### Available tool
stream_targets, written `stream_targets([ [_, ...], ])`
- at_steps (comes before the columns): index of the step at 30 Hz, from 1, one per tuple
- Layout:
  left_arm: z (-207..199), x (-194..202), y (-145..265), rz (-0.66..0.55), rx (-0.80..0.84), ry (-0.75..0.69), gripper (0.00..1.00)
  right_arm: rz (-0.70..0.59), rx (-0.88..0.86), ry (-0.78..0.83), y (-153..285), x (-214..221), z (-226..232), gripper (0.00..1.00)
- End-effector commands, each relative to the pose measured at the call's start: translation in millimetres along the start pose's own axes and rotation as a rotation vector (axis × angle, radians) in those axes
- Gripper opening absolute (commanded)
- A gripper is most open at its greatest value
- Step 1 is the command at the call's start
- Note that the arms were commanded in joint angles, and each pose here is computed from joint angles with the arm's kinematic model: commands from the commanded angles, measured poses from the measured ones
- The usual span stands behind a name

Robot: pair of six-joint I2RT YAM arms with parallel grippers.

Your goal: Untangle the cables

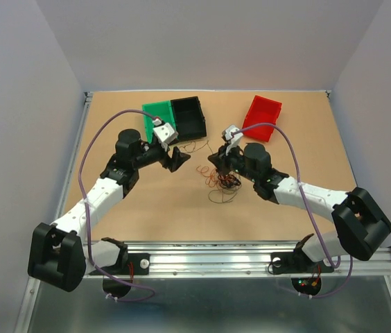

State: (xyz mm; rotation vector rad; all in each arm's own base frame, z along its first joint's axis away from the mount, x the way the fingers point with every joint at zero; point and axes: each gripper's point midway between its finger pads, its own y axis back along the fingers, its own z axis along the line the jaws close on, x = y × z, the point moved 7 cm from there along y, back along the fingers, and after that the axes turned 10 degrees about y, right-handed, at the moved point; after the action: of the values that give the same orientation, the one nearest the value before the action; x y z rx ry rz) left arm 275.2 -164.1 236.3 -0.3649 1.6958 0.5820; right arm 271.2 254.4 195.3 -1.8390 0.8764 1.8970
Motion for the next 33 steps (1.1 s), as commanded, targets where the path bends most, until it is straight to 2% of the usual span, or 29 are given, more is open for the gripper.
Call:
stream_targets([
  [1, -15, -16, 1, -0.055, 0.129, -0.081, 0.8, -0.154, 0.012, -0.027, -2, -55, 1, 0.01],
  [4, -18, -13, -1, -0.047, 0.161, -0.078, 0.78, -0.179, 0.042, -0.064, -3, -65, -1, 0.01],
  [6, -23, -9, -4, -0.035, 0.207, -0.085, 0.7, -0.198, 0.063, -0.093, -4, -70, -1, 0.01],
  [9, -34, -4, -12, -0.021, 0.237, -0.105, 0.65, -0.222, 0.091, -0.126, -5, -76, -2, 0.01],
  [17, -42, -3, -36, -0.038, 0.238, -0.057, 0.58, -0.294, 0.181, -0.221, -3, -89, -2, 0.0],
  [21, -36, 2, -52, -0.016, 0.24, -0.026, 0.47, -0.369, 0.139, -0.256, 3, -97, 4, 0.01],
  [28, -32, 7, -63, -0.005, 0.255, -0.005, 0.42, -0.398, 0.086, -0.277, 3, -105, 12, 0.0],
  [33, -38, 1, -58, -0.034, 0.291, -0.016, 0.42, -0.42, 0.058, -0.281, 0, -112, 17, 0.01],
])
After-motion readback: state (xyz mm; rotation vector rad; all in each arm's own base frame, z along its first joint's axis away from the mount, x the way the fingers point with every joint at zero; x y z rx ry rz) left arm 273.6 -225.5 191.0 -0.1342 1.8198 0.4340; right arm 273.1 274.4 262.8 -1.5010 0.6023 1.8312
